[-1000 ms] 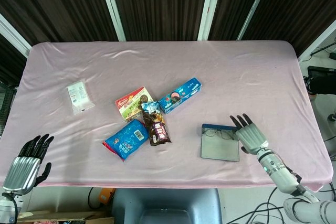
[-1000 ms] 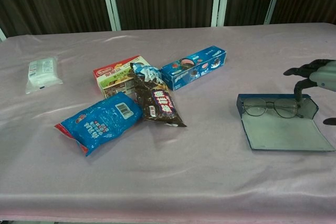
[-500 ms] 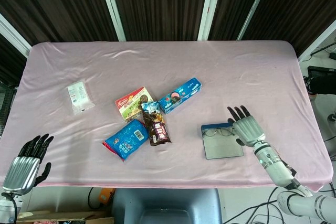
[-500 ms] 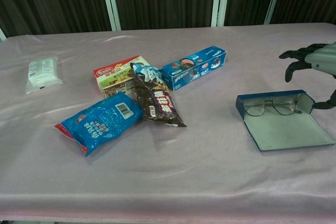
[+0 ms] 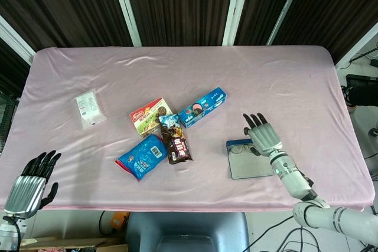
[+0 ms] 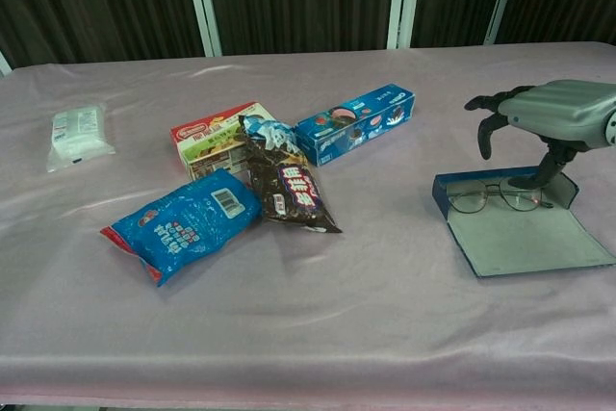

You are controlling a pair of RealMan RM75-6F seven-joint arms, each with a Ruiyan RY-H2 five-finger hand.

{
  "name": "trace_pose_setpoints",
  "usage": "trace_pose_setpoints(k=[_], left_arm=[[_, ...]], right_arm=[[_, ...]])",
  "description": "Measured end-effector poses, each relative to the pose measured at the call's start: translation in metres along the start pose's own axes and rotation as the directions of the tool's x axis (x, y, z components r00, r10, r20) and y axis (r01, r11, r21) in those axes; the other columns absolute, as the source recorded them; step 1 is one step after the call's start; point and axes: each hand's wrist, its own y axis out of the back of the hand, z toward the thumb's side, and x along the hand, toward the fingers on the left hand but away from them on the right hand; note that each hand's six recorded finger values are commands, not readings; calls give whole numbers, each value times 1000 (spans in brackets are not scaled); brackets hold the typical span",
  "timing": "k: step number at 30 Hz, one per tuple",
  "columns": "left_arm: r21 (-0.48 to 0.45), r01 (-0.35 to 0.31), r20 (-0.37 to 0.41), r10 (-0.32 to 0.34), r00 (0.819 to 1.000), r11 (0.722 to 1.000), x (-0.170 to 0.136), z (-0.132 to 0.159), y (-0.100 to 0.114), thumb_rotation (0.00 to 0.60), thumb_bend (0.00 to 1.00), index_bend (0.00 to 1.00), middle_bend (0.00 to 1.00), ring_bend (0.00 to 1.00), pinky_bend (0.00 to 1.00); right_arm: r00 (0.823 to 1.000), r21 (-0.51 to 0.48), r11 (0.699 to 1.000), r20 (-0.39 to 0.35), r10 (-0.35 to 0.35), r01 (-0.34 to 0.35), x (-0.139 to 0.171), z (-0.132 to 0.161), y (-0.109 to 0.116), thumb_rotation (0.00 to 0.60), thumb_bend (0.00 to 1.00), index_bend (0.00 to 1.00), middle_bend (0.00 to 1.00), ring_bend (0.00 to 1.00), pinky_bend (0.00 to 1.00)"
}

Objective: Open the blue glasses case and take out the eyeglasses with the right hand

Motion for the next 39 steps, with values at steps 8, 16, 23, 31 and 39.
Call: trace_pose_setpoints(k=[8, 16, 23, 31, 39], left_arm=[[-6, -3, 0, 3, 1000, 1000, -1, -2, 2, 600, 458, 0, 51, 53, 155], [-5, -3, 0, 3, 1000, 1000, -1, -1, 2, 600, 459, 0, 51, 52, 155], [-5, -2, -2, 2, 1000, 1000, 0, -2, 2, 600, 458, 0, 51, 52, 155], [-5, -2, -2, 2, 1000, 1000, 0, -2, 2, 600, 458, 0, 51, 53, 156], [-5, -1, -1, 1, 1000, 1000, 0, -2, 1, 600, 459, 0, 51, 52, 155]], right_arm=[[1000, 17, 1000, 13, 16, -17, -5, 0, -3, 600, 487, 536, 0, 0, 0], [999, 35, 999, 14, 40, -41, -7, 0, -10, 600, 526, 557, 0, 0, 0], [999, 39, 998, 16, 43, -44, -9, 0, -10, 600, 530, 569, 0, 0, 0], [999, 42, 998, 21, 46, -47, -9, -1, -11, 600, 538, 600, 0, 0, 0], [999, 43, 998, 25, 42, -43, -9, -1, -12, 600, 541, 631, 0, 0, 0]])
